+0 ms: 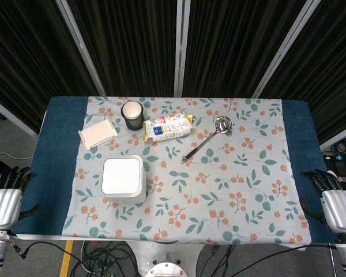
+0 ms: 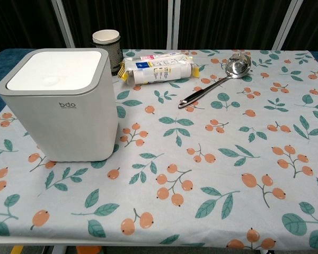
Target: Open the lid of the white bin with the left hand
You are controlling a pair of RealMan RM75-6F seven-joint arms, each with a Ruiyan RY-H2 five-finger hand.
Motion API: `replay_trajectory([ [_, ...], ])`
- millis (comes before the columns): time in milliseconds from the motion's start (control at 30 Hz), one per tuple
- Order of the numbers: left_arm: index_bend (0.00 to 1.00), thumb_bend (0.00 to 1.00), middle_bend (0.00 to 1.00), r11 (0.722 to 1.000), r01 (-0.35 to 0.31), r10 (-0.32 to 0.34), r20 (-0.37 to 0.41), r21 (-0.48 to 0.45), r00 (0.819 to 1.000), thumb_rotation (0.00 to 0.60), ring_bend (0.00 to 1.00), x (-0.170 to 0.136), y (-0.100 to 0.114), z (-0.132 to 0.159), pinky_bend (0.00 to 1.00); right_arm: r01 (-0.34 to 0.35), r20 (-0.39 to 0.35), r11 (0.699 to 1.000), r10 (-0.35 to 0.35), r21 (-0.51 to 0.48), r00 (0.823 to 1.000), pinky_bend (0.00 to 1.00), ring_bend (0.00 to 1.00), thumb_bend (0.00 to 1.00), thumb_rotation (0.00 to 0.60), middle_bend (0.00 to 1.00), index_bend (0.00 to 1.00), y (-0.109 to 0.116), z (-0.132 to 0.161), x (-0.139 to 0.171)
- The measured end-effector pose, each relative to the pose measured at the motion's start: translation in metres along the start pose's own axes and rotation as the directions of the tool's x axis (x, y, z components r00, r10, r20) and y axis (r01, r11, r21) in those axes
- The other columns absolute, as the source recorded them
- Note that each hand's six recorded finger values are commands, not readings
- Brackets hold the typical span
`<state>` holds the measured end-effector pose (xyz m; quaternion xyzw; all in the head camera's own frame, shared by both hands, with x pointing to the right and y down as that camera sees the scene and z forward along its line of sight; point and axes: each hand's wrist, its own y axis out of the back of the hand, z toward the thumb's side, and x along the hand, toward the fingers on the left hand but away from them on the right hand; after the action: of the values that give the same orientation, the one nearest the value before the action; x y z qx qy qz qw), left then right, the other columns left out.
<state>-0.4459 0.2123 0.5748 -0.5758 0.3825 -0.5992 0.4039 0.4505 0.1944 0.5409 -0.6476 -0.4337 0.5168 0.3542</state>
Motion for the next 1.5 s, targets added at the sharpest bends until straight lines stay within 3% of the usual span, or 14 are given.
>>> replay_trajectory([
  [333,0.24,0.00,0.14,1.000,-0.007,0.007,0.028,0.006,1.000,0.600,0.08,0.002,0.003,0.005,0.01,0.007,-0.003,1.000,-0.007,0.003,1.000,0.14,0.12,0.30,0.600,0.22,0.20,0.003,-0.001,-0.001],
  [533,0.24,0.00,0.14,0.999,-0.046,0.049,0.151,-0.024,0.987,0.600,0.08,0.010,0.013,0.027,0.01,-0.004,-0.006,1.000,0.004,0.004,1.000,0.14,0.12,0.30,0.600,0.22,0.20,0.001,0.000,-0.001],
  [633,0.24,0.00,0.14,0.997,-0.059,0.071,0.262,-0.052,0.963,0.600,0.08,0.016,0.020,0.047,0.01,-0.037,0.000,0.999,0.037,0.004,0.999,0.14,0.12,0.30,0.600,0.22,0.20,-0.006,-0.001,-0.002],
  [700,0.24,0.00,0.14,0.996,-0.055,0.075,0.349,-0.067,0.934,0.600,0.08,0.020,0.023,0.064,0.01,-0.060,0.007,0.998,0.060,0.005,0.998,0.14,0.12,0.30,0.600,0.22,0.20,-0.012,-0.002,-0.003],
  [867,0.24,0.00,0.14,0.997,-0.038,0.070,0.530,-0.072,0.845,0.600,0.08,0.029,0.029,0.102,0.01,-0.096,0.019,0.995,0.096,0.004,0.995,0.14,0.12,0.30,0.600,0.22,0.20,-0.022,-0.002,-0.005],
  [967,0.24,0.00,0.14,0.998,-0.024,0.059,0.599,-0.066,0.799,0.600,0.08,0.031,0.029,0.120,0.01,-0.102,0.023,0.995,0.102,0.000,0.994,0.14,0.12,0.30,0.600,0.22,0.20,-0.025,-0.002,-0.006],
  [1233,0.24,0.00,0.14,0.998,0.057,-0.047,0.677,0.007,0.735,0.600,0.08,0.036,0.011,0.146,0.01,-0.104,0.031,0.995,0.104,-0.004,0.994,0.14,0.12,0.30,0.600,0.21,0.20,-0.027,-0.004,-0.006],
  [1500,0.28,0.00,0.18,0.992,0.107,-0.121,0.695,0.063,0.709,0.600,0.08,0.044,-0.004,0.162,0.01,-0.102,0.028,0.995,0.102,-0.004,0.994,0.14,0.12,0.30,0.600,0.21,0.20,-0.026,-0.005,-0.006],
])
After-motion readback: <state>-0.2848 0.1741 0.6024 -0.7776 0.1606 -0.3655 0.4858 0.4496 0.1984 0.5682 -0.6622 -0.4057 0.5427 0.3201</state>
